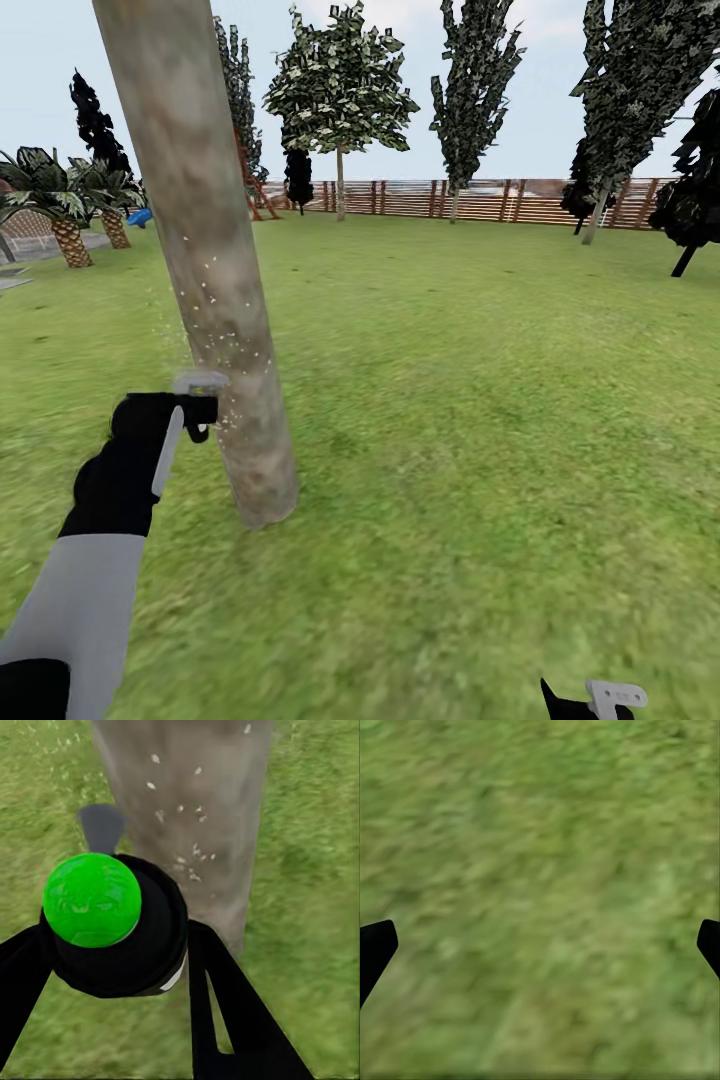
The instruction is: In the garden, pick up the pesticide atomizer on the floor and spray pesticide onto both trees until each tree trunk is fully covered.
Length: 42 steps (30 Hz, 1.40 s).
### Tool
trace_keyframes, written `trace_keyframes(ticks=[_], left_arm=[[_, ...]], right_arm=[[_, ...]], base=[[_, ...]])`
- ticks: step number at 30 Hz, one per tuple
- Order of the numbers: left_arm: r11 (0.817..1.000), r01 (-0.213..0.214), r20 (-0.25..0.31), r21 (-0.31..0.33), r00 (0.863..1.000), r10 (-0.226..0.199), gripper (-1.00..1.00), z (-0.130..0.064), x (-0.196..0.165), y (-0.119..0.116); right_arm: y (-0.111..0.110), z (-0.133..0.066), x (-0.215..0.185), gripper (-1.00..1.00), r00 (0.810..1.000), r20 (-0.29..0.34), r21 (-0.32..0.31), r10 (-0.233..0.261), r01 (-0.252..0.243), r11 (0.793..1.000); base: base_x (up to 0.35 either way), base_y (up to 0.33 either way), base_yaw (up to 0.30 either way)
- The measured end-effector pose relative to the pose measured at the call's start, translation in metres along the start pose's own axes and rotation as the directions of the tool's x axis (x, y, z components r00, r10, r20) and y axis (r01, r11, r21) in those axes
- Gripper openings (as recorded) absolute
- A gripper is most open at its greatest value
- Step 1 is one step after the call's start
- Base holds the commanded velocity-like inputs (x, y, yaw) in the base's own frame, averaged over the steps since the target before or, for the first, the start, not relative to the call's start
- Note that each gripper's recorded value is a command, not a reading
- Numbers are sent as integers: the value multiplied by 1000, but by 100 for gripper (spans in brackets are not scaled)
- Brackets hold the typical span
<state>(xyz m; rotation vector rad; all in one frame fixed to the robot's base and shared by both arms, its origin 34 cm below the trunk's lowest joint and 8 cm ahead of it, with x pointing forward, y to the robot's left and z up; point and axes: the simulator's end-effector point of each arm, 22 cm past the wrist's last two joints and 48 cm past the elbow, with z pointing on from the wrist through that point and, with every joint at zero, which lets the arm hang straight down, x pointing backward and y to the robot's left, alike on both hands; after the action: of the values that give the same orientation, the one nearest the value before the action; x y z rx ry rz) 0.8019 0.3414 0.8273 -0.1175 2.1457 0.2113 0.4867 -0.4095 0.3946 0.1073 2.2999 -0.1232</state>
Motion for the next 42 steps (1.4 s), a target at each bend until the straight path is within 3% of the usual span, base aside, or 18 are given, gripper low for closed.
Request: trace_keyframes(ticks=[4,8,14,17,20,22,27,42], left_arm=[[1000,-16,-75,11,997,17,-100,8,51,-7],[997,-36,-128,68,991,44,-100,10,97,-45],[996,-48,-154,70,986,58,-100,14,131,-50],[1000,-21,-85,14,996,22,-100,49,165,-68],[999,-28,-151,18,988,30,-100,52,211,-73],[1000,-18,-165,13,986,20,-100,50,223,-69],[1000,10,-115,3,993,-10,-100,53,222,-64],[1000,10,-125,-26,992,-13,-100,53,228,-59]], right_arm=[[0,0,0,100,1000,-1,0,0,0,1000],[0,0,0,100,1000,-1,0,0,0,1000],[1,0,0,100,1000,-1,-1,1,-1,1000],[1,0,1,100,1000,-1,-1,1,-1,1000],[1,0,0,100,1000,-1,-1,1,-1,1000],[1,0,0,100,1000,-1,-1,1,-1,1000],[1,0,0,100,1000,0,-1,1,-1,1000],[1,0,0,100,1000,0,-1,1,-1,1000]], base=[[0,0,0],[0,0,0],[0,0,0],[0,0,0],[0,-99,0],[8,-238,0],[92,-265,14],[178,-218,139]])
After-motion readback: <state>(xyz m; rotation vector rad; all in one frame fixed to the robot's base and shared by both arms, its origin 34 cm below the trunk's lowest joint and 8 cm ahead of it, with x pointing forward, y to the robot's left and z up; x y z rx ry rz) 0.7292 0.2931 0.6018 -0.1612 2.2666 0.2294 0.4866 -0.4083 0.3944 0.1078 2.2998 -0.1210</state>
